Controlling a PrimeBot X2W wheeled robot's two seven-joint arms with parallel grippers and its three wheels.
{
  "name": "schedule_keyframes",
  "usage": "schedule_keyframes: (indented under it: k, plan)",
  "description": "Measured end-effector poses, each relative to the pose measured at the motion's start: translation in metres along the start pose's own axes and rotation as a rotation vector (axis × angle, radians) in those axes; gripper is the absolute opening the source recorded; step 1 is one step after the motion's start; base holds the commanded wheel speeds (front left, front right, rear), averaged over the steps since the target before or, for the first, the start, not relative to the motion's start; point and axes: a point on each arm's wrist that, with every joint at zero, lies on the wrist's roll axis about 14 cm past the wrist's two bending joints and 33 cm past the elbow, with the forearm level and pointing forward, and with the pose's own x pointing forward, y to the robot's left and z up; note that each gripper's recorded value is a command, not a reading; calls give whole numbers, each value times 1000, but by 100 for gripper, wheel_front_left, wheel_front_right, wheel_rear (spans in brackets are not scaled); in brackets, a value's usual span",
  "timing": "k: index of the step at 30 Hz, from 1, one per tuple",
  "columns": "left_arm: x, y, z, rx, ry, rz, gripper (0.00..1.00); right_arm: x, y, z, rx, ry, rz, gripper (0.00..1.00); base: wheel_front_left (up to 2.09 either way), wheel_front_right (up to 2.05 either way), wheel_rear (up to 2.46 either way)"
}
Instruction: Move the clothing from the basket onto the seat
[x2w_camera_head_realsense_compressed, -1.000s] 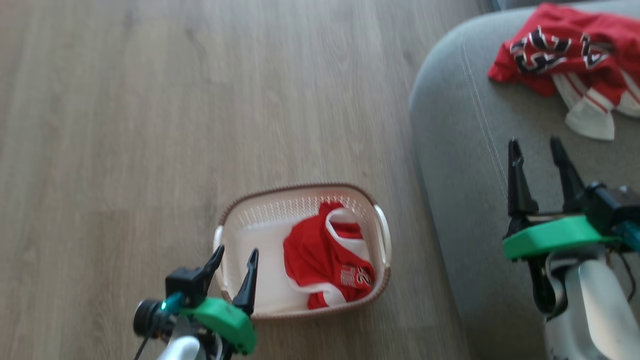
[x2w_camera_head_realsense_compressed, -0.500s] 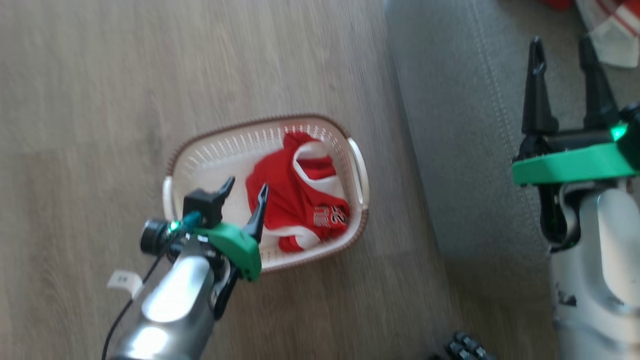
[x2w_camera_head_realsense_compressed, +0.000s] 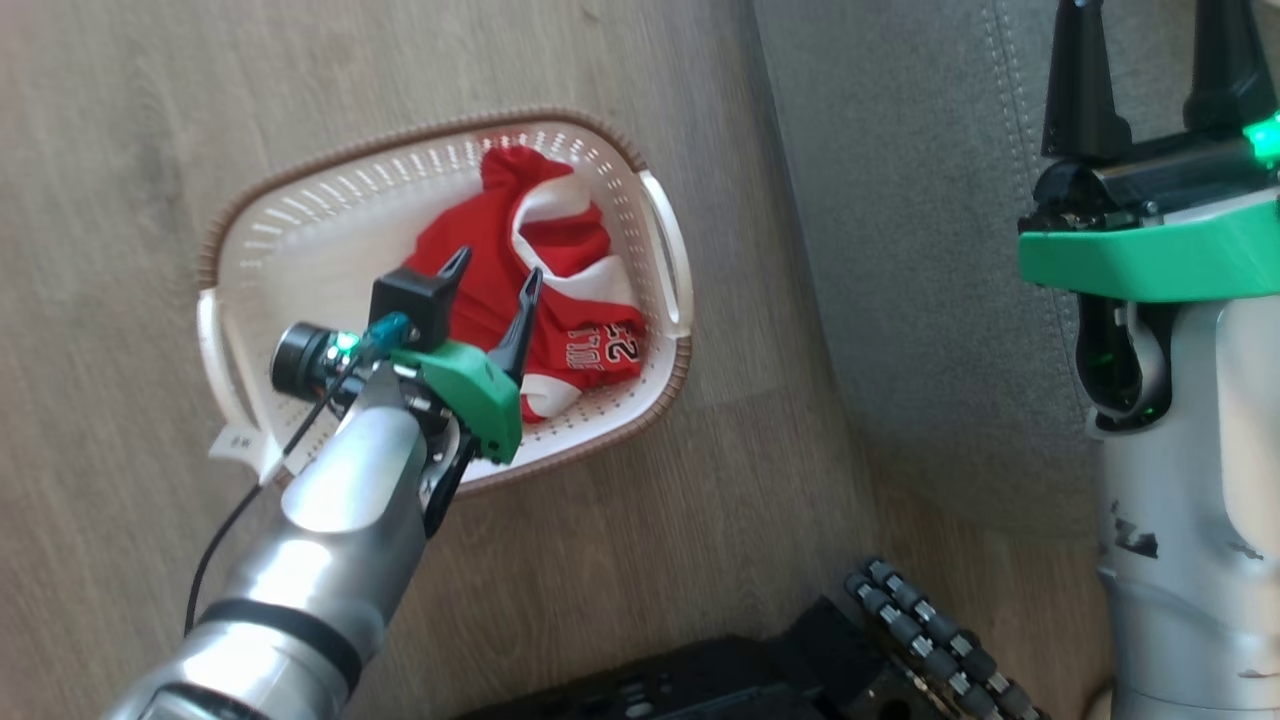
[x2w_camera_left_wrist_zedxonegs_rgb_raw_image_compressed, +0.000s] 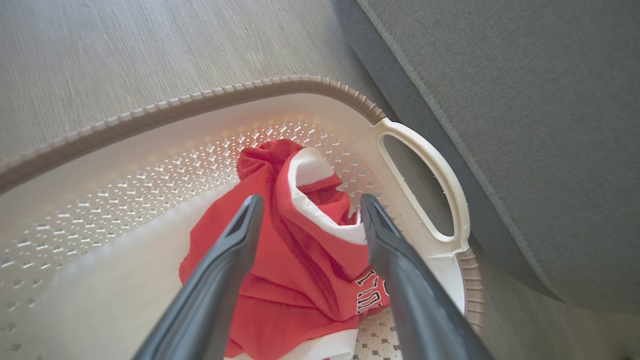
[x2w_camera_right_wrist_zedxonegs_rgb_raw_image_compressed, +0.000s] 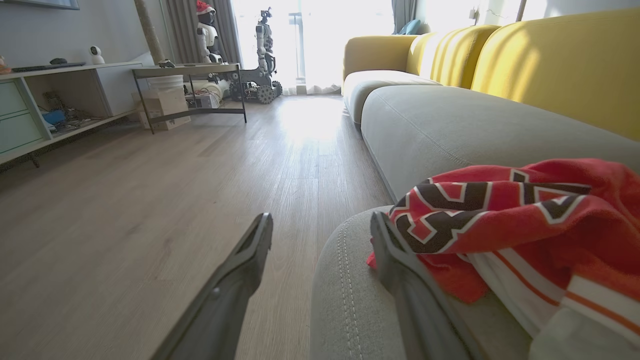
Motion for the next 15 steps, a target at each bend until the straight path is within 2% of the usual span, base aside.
schedule_keyframes:
  k: [8, 15]
  plan:
    - [33, -2, -21, 6, 75, -38, 100, 7, 3, -13, -4, 6, 24, 100, 0, 0, 0]
    - [52, 15, -42, 8, 140, 22, 100, 11, 8, -25, -8, 18, 47, 100, 0, 0, 0]
